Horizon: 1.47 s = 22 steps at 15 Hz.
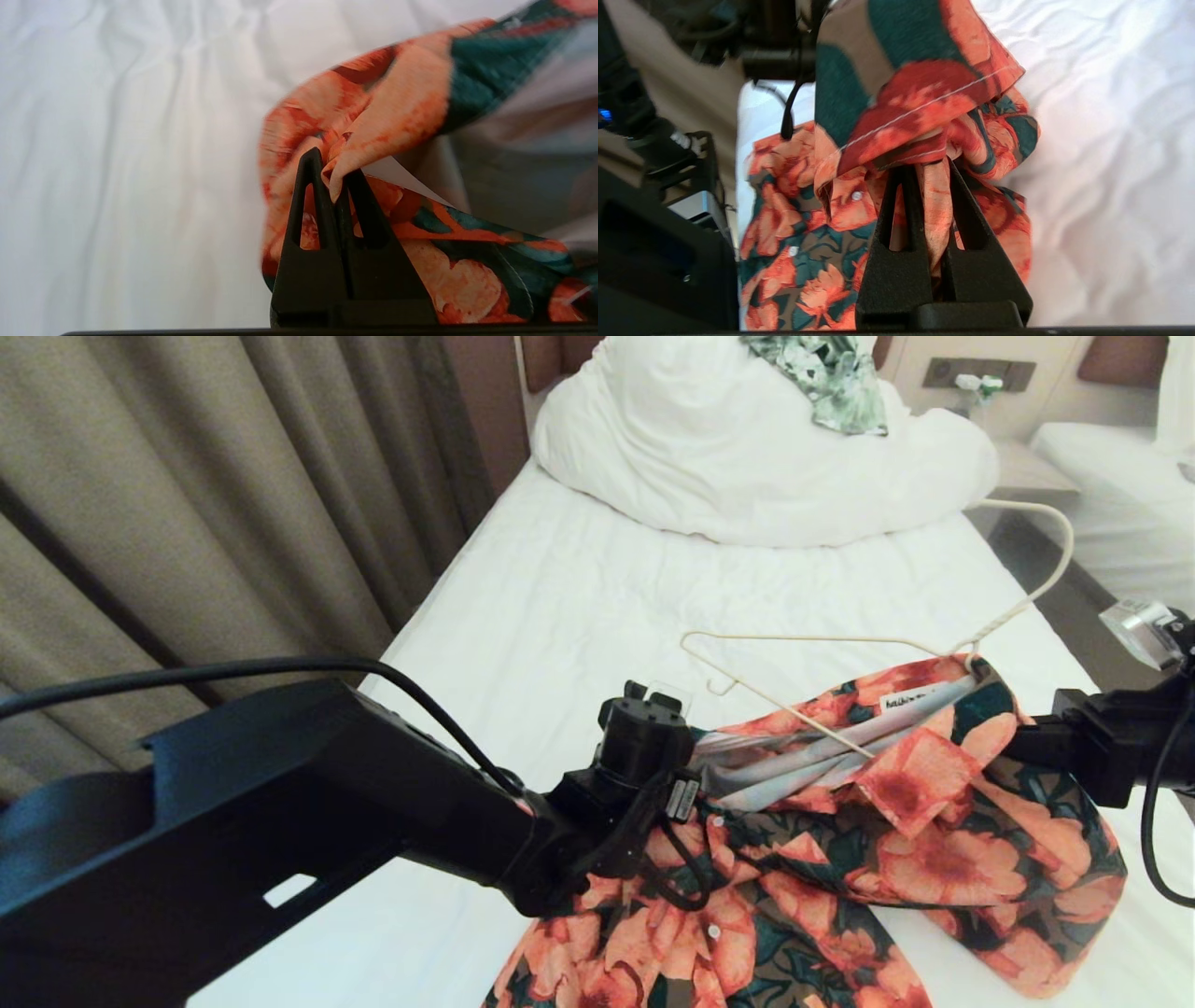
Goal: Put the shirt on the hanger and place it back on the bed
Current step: Hook the other side of the shirt onto the hanger
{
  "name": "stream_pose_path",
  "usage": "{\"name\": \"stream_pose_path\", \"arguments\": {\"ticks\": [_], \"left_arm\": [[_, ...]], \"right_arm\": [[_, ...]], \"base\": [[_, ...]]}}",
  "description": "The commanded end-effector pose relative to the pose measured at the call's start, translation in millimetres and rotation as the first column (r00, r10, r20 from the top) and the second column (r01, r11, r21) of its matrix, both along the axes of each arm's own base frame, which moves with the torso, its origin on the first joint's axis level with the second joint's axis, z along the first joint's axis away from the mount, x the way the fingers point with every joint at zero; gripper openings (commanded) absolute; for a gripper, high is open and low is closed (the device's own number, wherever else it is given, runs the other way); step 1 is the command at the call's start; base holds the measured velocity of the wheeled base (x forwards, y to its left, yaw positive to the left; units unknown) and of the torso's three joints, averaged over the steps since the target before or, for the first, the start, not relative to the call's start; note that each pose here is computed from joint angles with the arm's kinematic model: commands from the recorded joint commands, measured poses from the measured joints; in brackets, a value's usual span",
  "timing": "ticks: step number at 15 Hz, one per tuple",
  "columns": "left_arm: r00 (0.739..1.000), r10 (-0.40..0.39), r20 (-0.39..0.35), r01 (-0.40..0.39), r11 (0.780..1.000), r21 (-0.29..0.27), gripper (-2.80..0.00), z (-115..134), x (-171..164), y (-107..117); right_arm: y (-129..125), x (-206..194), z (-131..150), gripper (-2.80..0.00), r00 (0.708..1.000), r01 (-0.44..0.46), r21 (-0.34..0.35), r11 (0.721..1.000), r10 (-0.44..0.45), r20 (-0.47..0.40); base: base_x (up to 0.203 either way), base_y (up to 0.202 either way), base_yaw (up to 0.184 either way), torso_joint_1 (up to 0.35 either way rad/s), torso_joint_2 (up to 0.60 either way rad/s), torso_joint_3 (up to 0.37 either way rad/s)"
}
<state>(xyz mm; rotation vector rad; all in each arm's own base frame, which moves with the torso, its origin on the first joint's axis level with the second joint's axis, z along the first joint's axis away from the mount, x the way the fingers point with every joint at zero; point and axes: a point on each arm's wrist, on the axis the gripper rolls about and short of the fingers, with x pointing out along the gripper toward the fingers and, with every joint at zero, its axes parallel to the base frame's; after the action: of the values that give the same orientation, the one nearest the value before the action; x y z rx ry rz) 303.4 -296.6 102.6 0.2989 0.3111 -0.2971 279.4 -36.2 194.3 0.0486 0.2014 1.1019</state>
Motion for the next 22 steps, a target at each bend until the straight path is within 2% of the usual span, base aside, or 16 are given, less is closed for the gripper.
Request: {"name": "stream_pose_path", "arguments": {"ticks": [1, 4, 8, 10, 12, 16, 18, 20, 22], "left_arm": [[1.000, 0.016, 0.014, -0.016, 0.999, -0.029, -2.80, 16, 2, 8], [1.000, 0.014, 0.020, -0.013, 0.998, -0.056, -2.80, 32, 1, 14], [0.998, -0.003, 0.063, 0.009, 0.995, -0.098, -2.80, 80, -14, 18], [0.998, -0.016, 0.066, 0.023, 0.995, -0.100, -2.80, 95, -19, 15], [0.998, -0.017, 0.062, 0.023, 0.995, -0.095, -2.80, 97, -19, 15], [1.000, -0.017, 0.024, 0.019, 0.998, -0.057, -2.80, 75, -13, 9], [0.999, -0.007, 0.049, 0.010, 0.997, -0.074, -2.80, 85, -8, 10], [0.995, 0.003, 0.098, 0.003, 0.998, -0.058, -2.80, 99, 1, 15], [0.993, 0.005, 0.122, 0.003, 0.998, -0.064, -2.80, 108, 2, 16]], "right_arm": [[0, -2, -1, -2.80, 1.000, -0.027, 0.014, 1.000, 0.027, 0.003], [4, -4, -3, -2.80, 0.999, -0.050, 0.021, 0.999, 0.050, 0.001], [6, -5, -4, -2.80, 0.998, -0.057, 0.017, 0.998, 0.057, 0.005], [8, -8, -1, -2.80, 0.998, -0.063, 0.015, 0.998, 0.063, 0.016], [10, -11, 2, -2.80, 0.997, -0.068, 0.013, 0.998, 0.068, 0.026], [10, -16, 4, -2.80, 0.997, -0.067, 0.010, 0.998, 0.067, 0.036], [11, -18, -2, -2.80, 0.997, -0.067, 0.000, 0.998, 0.067, 0.037], [14, -19, -8, -2.80, 0.997, -0.076, -0.002, 0.997, 0.076, 0.027], [15, -18, -10, -2.80, 0.996, -0.081, -0.002, 0.997, 0.081, 0.024]], "base": [[0.000, 0.000, 0.000, 0.000, 0.00, 0.000], [0.000, 0.000, 0.000, 0.000, 0.00, 0.000], [0.000, 0.000, 0.000, 0.000, 0.00, 0.000], [0.000, 0.000, 0.000, 0.000, 0.00, 0.000], [0.000, 0.000, 0.000, 0.000, 0.00, 0.000], [0.000, 0.000, 0.000, 0.000, 0.00, 0.000], [0.000, 0.000, 0.000, 0.000, 0.00, 0.000], [0.000, 0.000, 0.000, 0.000, 0.00, 0.000], [0.000, 0.000, 0.000, 0.000, 0.00, 0.000]]}}
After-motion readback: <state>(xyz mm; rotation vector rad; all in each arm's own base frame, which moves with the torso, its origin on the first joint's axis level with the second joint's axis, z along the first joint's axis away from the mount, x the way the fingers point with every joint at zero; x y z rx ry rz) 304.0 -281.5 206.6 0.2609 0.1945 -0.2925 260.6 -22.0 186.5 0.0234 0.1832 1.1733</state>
